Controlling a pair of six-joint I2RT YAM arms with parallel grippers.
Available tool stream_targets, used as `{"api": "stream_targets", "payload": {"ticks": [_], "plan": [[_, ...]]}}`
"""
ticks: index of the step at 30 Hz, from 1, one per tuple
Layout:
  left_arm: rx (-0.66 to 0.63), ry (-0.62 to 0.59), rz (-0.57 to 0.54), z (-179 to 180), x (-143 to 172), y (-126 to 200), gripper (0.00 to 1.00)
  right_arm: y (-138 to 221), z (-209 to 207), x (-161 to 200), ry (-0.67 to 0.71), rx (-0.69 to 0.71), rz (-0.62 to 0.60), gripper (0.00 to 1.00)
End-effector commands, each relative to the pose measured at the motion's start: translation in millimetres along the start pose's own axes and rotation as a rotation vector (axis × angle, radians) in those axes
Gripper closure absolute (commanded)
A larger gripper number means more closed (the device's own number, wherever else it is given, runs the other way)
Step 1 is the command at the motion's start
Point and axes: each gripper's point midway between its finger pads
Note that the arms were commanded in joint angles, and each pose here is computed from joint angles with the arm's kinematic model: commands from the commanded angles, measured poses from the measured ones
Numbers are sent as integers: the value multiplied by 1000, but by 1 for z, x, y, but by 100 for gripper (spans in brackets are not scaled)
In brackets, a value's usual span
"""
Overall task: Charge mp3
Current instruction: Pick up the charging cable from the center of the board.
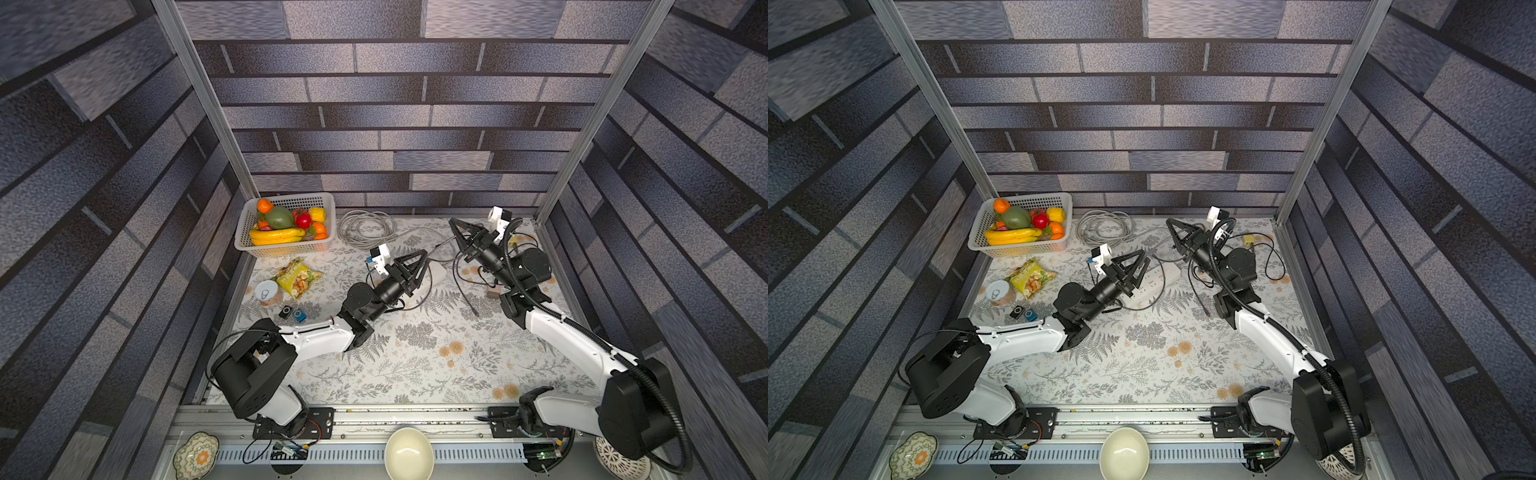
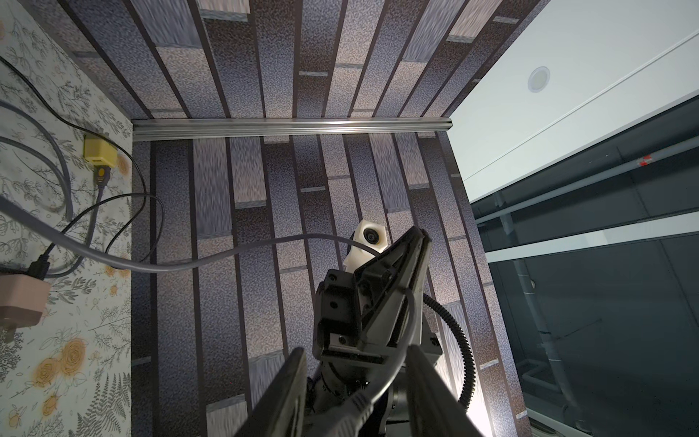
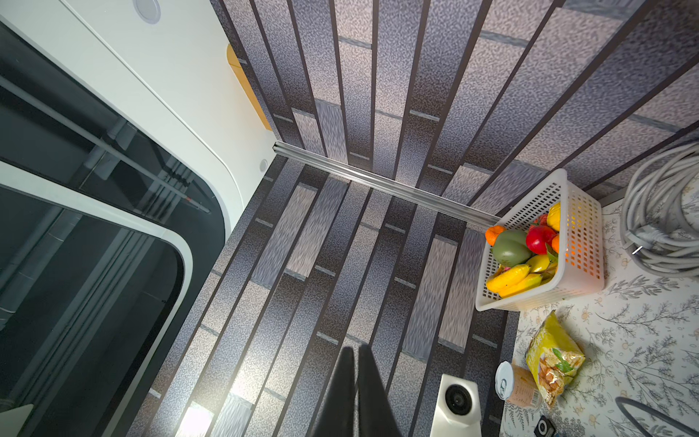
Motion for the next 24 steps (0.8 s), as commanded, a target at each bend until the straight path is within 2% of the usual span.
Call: {"api": "stream_targets", "payload": {"ticks": [1,8,14,17,19,21,23,24], "plan": [[39,-30,-5,-18,-1,-2,64,3,14,3,41,-50,-2,100],[24,-36,-12,-16,-3,1,86,5,14,4,50,-48,-2,100],[-21,-76,-36,-14,-12,10,90,11,11,7,62,-35,1,100],[-42,-100,-46,-13,-16,14,100,15,11,10,72,-37,7,100],[-57,-118,-46,-14,-18,15,100,18,11,15,77,-35,25,98],[-76,-150,-44,-13,-18,15,100,21,3,23,65,-14,37,75],[-85,-177,-44,-14,-19,13,100,22,-4,34,49,4,51,59],[-88,-188,-46,-14,-20,13,100,21,-6,38,43,5,57,54]]}}
Point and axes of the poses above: each gripper's point midway between its finger pads, its own y axis back along the fingers, its own z axis along the line the jaws close on, x = y × z, and after that the axes turned 5 degrees about y, right-handed
